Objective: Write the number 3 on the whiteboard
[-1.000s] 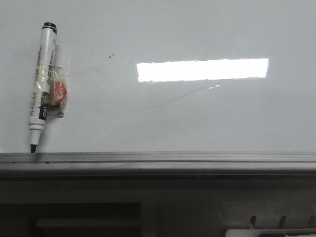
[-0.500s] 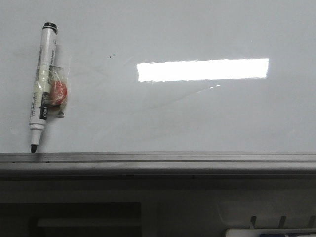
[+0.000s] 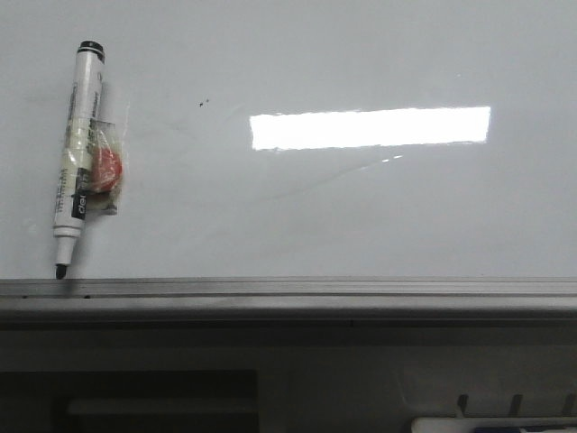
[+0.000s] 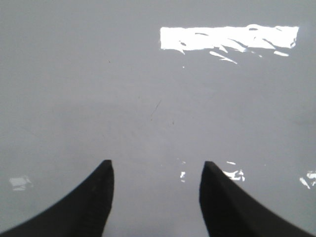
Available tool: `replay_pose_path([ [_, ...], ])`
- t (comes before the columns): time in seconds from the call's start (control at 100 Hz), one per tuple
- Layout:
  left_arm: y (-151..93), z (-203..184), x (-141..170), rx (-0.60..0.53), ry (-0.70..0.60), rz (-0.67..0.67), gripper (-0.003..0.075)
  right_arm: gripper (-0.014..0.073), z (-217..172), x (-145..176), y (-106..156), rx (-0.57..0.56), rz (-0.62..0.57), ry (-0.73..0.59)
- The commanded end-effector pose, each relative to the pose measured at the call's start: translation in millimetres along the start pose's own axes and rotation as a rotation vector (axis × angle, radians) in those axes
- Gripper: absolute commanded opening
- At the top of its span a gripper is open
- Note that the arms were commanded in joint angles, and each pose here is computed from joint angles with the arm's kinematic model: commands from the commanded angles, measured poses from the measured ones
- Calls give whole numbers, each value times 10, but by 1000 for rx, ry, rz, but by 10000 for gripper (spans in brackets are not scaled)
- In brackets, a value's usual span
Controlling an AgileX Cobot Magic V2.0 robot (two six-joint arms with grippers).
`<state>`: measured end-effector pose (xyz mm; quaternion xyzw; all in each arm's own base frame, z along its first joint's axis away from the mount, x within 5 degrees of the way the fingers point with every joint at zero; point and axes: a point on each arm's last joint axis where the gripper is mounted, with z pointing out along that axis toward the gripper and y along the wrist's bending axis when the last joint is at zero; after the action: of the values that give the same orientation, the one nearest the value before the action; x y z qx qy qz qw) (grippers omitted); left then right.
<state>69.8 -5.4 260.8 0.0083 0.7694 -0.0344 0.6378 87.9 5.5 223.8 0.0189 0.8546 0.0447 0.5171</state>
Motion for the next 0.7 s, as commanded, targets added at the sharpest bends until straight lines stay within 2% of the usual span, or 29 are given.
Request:
replay_pose_path([
  [0.0, -1, -16, -214, 0, -145, -20, 447, -43, -29, -165, 17, -8, 1, -80],
  [0.09, -1, -17, -250, 2, -184, -15, 428, -43, -30, -170, 17, -8, 1, -84],
  [0.22, -46, 51, -223, 53, -136, 84, 426, -43, -30, -170, 17, -8, 1, -85],
  [0.51, -377, 219, -126, 381, 6, 58, 429, -43, -30, -170, 17, -8, 1, -84],
  [0.69, -608, 279, -125, 540, 27, -29, 429, -43, -30, -175, 17, -8, 1, -91],
])
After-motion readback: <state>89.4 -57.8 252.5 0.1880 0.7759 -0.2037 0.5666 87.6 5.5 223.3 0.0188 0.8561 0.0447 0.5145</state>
